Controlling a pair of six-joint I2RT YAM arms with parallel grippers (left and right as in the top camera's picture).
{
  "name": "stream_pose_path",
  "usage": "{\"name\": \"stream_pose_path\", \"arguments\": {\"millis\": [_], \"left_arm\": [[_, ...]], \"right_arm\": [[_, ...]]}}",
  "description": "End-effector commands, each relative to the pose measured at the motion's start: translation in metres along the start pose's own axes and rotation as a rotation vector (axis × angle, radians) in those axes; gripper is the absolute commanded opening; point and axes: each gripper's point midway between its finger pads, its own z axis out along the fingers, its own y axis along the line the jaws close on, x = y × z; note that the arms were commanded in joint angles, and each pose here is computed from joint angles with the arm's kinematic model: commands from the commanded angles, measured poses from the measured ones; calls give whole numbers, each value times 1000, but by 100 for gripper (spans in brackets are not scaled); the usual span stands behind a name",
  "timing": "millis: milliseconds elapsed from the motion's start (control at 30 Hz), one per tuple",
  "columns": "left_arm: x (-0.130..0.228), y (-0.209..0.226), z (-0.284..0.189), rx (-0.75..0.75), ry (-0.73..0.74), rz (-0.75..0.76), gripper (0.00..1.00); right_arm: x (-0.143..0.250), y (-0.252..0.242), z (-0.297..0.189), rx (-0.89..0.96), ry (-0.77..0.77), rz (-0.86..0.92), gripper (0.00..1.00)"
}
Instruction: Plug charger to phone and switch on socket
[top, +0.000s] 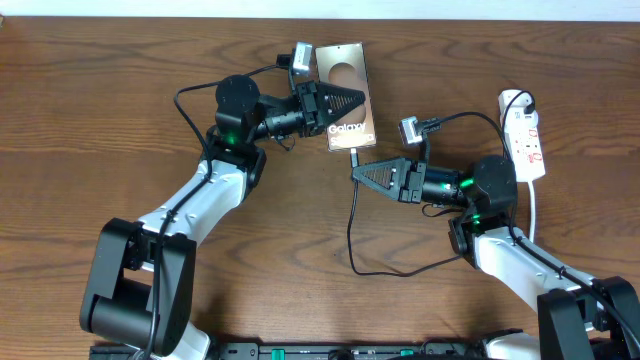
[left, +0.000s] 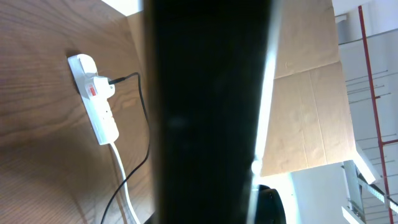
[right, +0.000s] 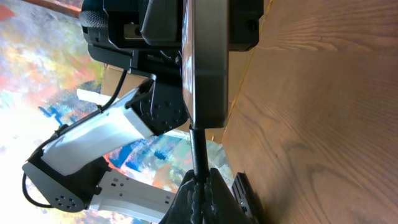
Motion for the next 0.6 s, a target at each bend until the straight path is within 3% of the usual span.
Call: {"name": "stream_pose_path", "arguments": {"millis": [0,567], "left_arm": [[8,-17,3,38,54,68,7],[17,-19,3,51,105,84,7]], "right_arm": [[-10,-1,-1,9,-53,2,1],[-20,1,-2,9,-106,-35,1]]}}
